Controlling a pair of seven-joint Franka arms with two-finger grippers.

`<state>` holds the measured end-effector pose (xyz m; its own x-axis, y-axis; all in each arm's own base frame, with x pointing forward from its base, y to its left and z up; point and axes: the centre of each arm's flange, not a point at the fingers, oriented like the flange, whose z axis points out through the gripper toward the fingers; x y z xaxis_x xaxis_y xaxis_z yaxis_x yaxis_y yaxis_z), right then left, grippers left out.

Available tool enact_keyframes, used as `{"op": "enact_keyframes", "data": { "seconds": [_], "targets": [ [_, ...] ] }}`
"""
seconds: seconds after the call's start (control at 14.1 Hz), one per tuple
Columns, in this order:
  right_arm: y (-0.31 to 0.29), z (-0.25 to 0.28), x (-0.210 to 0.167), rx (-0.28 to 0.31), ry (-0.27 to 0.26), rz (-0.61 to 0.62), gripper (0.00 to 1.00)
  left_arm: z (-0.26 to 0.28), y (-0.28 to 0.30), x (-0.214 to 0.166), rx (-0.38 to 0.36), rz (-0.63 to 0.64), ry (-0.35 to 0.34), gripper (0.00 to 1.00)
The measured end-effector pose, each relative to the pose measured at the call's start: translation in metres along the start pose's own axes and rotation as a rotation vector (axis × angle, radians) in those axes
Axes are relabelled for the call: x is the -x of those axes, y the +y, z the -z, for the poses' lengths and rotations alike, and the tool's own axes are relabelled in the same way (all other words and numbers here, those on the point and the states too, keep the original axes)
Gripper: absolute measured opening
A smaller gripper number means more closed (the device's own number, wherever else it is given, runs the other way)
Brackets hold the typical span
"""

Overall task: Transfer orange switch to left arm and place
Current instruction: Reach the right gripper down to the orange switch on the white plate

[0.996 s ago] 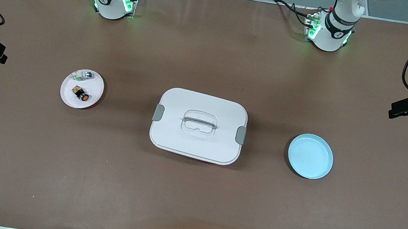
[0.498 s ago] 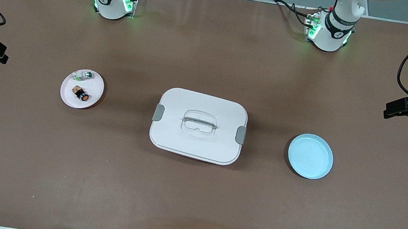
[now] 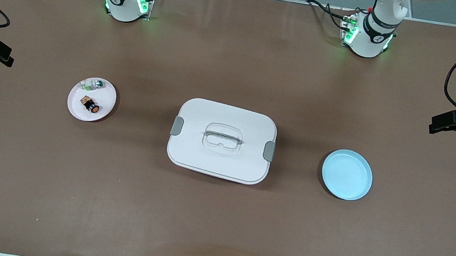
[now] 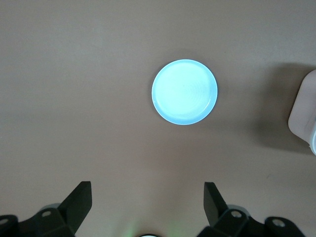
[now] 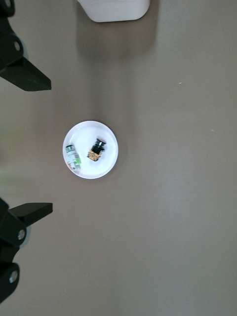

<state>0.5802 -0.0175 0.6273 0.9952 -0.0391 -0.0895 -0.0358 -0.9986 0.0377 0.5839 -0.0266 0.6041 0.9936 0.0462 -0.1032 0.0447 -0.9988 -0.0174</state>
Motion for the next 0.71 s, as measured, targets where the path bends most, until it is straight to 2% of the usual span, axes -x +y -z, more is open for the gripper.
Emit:
{"op": "enact_keyframes", "data": {
  "seconds": [0.21, 0.36, 0.71],
  "targets": [
    [-0.006, -0.011, 0.01, 0.004, -0.104, -0.016, 1.0, 0.001, -0.001, 0.0, 0.001, 0.002, 0.003, 1.0],
    [-0.013, -0.031, 0.007, 0.011, -0.139, -0.06, 1.0, 0.002, -0.001, 0.0, 0.001, 0.002, 0.005, 1.0],
    [0.007, -0.166, -0.009, 0.006, -0.125, -0.13, 1.0, 0.004, -0.003, 0.0, 0.001, 0.006, 0.008, 1.0]
  ]
}}
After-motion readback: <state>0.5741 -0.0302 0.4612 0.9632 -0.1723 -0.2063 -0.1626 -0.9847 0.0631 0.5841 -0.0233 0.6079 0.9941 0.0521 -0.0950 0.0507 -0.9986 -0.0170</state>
